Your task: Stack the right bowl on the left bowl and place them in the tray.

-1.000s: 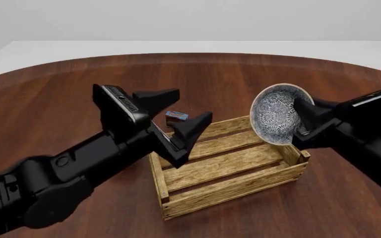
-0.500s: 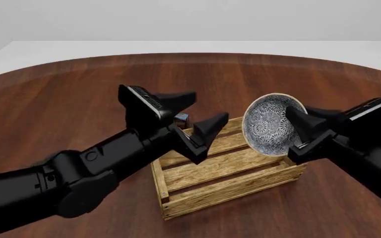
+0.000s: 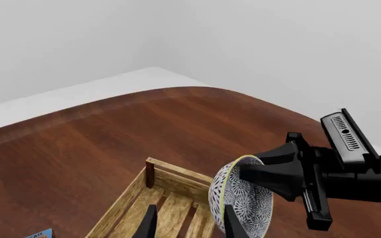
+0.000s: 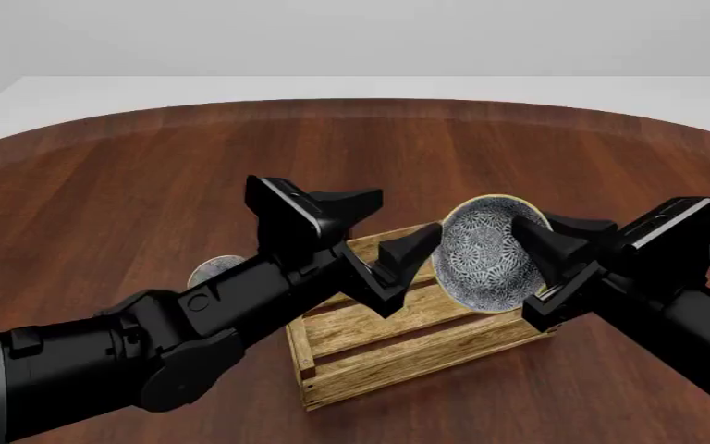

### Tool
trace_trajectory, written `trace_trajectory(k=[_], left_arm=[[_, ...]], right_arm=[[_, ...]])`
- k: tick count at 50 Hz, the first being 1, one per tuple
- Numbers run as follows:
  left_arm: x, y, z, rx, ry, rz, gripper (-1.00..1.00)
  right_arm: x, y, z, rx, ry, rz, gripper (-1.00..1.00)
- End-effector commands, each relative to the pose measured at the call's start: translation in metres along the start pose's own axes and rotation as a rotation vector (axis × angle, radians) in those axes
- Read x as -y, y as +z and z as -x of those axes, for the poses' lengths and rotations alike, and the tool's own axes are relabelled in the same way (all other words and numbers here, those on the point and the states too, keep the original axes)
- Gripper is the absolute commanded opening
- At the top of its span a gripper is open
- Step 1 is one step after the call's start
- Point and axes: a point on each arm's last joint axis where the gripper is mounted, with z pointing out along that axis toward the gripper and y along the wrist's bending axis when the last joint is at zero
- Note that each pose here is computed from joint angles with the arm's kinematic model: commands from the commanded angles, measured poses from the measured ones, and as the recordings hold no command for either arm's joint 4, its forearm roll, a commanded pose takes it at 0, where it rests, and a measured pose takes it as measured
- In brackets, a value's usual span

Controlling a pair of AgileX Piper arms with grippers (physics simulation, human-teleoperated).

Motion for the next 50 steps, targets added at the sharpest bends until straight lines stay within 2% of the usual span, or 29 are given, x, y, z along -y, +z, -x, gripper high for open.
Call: trace_trajectory(k=[1,28,49,50], left_arm=[[0.0,0.006,-0.009,-0.012,-0.021,-0.002,1.0],[-0.009,0.021,-0.03,-0.038,-0.065,0.022,1.0],[-0.01,0.025,-0.038,-0.039,-0.096,0.024,1.0],[-0.009,0.024,-0.038,-0.035,-0.101,0.022,-1.0]], right_arm=[[-0.005,-0.003,0.002,0.01,0.013,0.028,-1.0],[-0.011,-0.026,0.01,0.045,-0.002,0.075,-1.0],[-0.013,-0.043,0.015,0.076,-0.014,0.104,-1.0],[-0.013,-0.043,0.015,0.077,-0.015,0.105,-1.0]])
